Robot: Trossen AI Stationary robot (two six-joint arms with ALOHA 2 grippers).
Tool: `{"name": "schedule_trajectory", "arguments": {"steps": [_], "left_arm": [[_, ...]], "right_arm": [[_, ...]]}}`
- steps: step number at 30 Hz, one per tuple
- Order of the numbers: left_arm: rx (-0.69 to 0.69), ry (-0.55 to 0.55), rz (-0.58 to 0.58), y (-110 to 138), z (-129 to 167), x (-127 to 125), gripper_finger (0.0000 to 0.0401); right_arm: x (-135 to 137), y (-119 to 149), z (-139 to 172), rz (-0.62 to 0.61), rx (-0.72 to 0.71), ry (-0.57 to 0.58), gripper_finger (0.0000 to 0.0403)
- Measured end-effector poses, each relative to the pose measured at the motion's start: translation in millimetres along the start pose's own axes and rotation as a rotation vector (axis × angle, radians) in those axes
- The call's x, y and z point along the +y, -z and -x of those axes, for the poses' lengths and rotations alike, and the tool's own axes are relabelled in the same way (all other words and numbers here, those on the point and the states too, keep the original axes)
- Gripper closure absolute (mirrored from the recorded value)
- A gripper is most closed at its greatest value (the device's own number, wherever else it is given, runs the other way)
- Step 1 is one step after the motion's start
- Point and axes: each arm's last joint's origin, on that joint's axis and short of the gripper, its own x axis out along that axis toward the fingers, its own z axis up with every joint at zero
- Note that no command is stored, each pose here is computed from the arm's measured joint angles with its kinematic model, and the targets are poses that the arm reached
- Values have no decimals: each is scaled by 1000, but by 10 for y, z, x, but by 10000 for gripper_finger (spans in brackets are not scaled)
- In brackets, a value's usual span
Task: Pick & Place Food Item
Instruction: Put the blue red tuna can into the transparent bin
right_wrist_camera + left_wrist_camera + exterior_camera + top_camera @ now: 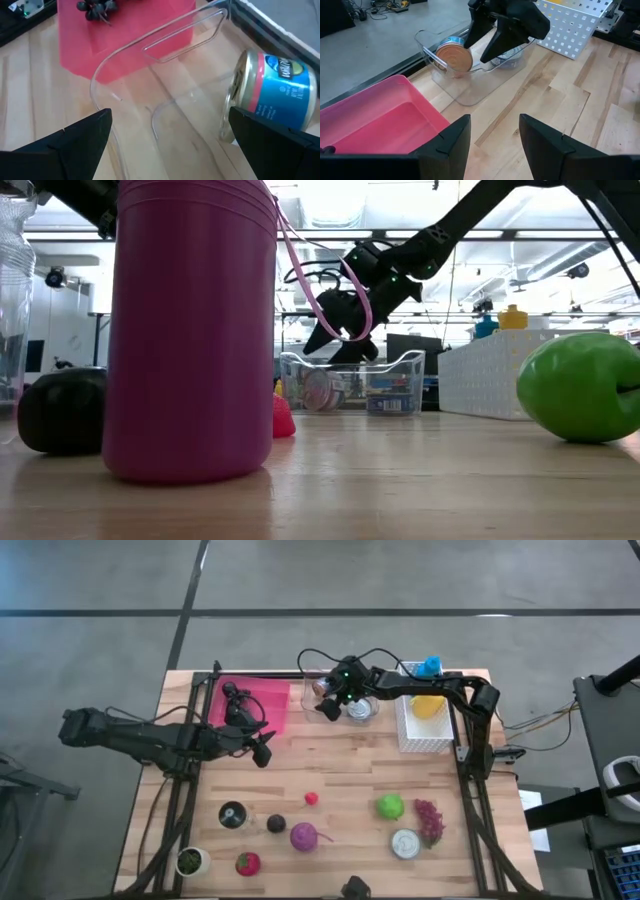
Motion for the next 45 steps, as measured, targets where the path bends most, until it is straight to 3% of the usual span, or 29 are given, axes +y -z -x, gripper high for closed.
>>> {"name": "schedule_trajectory", "arguments": {"steps": [8,20,35,45], "left_arm": [[0,0,0,0,1,0,230],[0,0,0,0,0,0,232],[0,0,0,0,0,-1,229],[0,0,0,0,0,0,232]], "right_arm": [[-65,-48,17,53,-43,60,3],[-189,-15,-24,-7,-30,78,3],[3,42,-75,-76,12,-42,3],[140,-31,-77,-15,-13,-107,3]]}}
